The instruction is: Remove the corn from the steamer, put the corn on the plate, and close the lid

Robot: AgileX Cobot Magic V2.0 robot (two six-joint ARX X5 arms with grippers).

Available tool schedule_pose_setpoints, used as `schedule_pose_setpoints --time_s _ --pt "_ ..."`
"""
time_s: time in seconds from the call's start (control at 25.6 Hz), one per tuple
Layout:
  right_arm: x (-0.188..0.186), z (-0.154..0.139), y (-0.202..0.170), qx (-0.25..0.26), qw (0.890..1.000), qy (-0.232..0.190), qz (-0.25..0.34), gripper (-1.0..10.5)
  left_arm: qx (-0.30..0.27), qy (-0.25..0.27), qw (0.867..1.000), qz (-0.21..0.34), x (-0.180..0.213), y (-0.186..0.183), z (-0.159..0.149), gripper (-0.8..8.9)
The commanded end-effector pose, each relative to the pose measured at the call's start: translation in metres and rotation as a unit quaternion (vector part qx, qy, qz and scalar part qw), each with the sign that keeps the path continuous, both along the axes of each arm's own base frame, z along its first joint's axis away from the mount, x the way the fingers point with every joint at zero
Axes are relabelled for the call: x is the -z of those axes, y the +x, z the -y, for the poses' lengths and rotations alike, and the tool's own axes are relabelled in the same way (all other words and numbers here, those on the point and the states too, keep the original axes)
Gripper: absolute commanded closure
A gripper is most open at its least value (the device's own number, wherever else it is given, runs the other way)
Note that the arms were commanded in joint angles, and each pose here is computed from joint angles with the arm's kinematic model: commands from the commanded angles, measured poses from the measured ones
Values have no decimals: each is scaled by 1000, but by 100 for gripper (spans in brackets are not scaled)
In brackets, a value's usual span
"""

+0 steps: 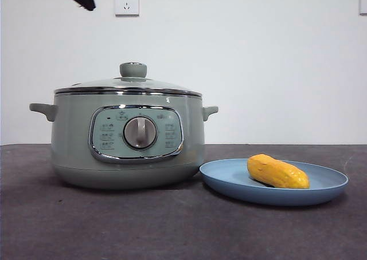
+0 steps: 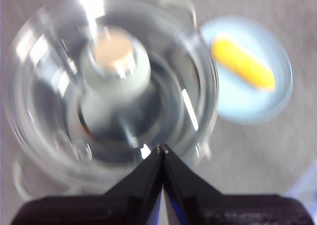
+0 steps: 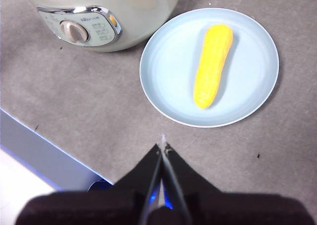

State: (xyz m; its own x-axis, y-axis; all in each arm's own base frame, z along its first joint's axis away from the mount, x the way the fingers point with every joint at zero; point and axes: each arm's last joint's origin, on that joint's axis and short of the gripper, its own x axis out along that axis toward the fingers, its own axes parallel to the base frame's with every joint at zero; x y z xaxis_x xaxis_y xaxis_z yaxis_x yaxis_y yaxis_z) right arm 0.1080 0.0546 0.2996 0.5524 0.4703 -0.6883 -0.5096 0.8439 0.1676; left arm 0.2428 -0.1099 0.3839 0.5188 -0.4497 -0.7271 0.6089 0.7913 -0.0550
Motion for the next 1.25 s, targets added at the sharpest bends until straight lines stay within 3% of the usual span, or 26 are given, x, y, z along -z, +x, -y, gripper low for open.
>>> schedule_pose_setpoints --time_s 0.04,0.12,0.23,0.31,0.39,0.7,0.98,1.09,1.25 --pt "2 0 0 0 1000 -2 -1 946 8 -18 998 65 -10 5 2 817" --pt "2 0 0 0 1000 -2 -1 946 23 -35 987 156 -27 7 1 817" --pt "2 0 0 0 1000 -2 -1 946 48 -66 950 302 -64 -7 -9 817" --pt "2 0 0 0 1000 -2 -1 946 61 -80 924 370 -84 -20 -23 817" --pt "2 0 0 0 1000 -2 -1 946 43 -81 908 410 -98 -34 -42 817" --pt "2 0 0 0 1000 -2 -1 946 -45 -47 882 468 -101 -81 -87 818" --pt "2 0 0 0 1000 -2 -1 946 -98 -21 856 506 -39 -113 -105 817" --pt "2 0 0 0 1000 -2 -1 946 -122 -10 858 498 0 -122 -109 817" --pt "2 0 0 0 1000 -2 -1 946 -156 -5 871 466 56 -130 -113 817"
